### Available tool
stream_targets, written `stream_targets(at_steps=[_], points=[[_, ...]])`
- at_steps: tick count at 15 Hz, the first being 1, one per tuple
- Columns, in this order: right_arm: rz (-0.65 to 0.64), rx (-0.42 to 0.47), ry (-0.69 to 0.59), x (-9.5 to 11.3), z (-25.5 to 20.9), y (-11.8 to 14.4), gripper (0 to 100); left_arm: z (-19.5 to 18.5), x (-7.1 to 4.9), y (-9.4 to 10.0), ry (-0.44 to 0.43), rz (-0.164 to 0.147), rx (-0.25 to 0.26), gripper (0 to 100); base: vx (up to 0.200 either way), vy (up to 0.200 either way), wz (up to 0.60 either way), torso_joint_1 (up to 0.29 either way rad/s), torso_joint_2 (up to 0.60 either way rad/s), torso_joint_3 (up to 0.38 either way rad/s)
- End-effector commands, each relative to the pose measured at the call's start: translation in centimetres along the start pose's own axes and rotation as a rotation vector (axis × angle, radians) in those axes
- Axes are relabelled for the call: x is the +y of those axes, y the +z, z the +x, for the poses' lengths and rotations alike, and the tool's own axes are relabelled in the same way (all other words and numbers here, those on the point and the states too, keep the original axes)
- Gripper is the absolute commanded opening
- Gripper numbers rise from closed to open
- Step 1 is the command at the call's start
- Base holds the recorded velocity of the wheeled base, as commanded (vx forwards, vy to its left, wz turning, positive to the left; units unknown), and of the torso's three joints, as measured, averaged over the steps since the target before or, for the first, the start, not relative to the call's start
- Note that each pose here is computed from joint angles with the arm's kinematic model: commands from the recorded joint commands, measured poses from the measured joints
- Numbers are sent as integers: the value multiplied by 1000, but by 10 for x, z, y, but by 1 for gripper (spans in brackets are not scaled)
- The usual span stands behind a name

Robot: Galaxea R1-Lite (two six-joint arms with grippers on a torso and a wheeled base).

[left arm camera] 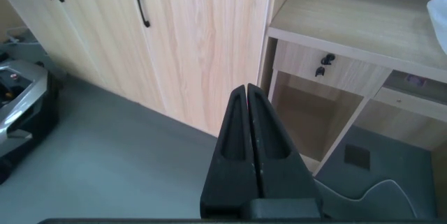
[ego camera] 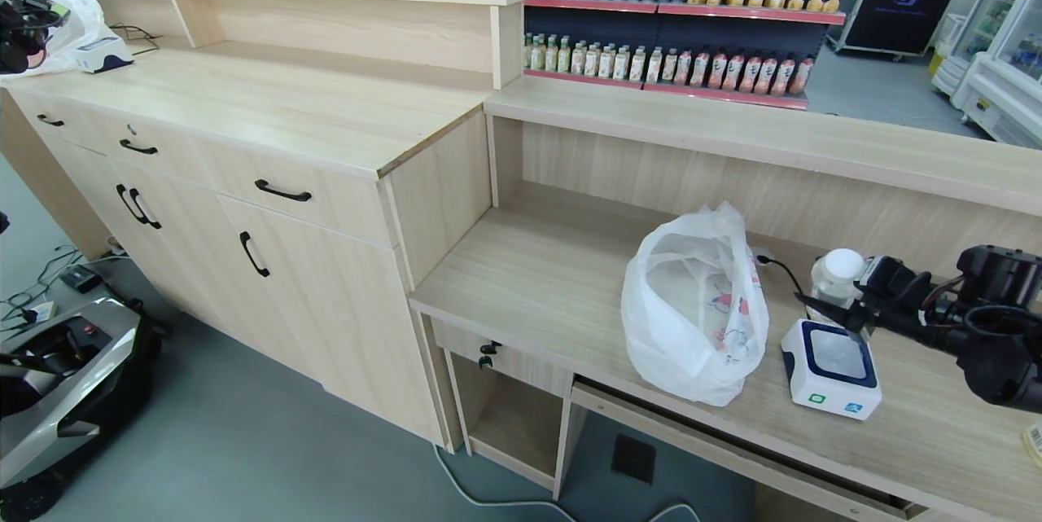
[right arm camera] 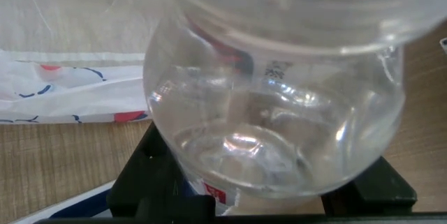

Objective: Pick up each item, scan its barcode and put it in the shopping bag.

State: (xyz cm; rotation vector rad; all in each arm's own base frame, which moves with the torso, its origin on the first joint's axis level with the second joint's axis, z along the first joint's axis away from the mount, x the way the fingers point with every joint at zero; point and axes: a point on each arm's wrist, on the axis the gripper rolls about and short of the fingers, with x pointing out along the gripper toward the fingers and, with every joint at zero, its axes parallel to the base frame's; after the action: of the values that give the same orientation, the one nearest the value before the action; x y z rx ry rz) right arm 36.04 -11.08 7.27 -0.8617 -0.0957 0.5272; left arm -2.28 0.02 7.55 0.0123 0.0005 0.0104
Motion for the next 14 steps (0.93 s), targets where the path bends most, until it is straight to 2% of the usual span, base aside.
stream_targets(at_steps=[1,3,6,11,14], points=[[-10,-5,-6,-2,-2,5,0,0,0,0,0,0,0,0,0,0,0,0,0,0],[-37,-11,-32,-11,-7,17,0,0,0,0,0,0,0,0,0,0,0,0,0,0],[-41,-9,-33,-13,-15,27,0,0,0,0,0,0,0,0,0,0,0,0,0,0],[-81,55,29,-9,-30,27,0,0,0,0,0,0,0,0,0,0,0,0,0,0],[-84,58,33,-9,-32,28,0,0,0,0,0,0,0,0,0,0,0,0,0,0]])
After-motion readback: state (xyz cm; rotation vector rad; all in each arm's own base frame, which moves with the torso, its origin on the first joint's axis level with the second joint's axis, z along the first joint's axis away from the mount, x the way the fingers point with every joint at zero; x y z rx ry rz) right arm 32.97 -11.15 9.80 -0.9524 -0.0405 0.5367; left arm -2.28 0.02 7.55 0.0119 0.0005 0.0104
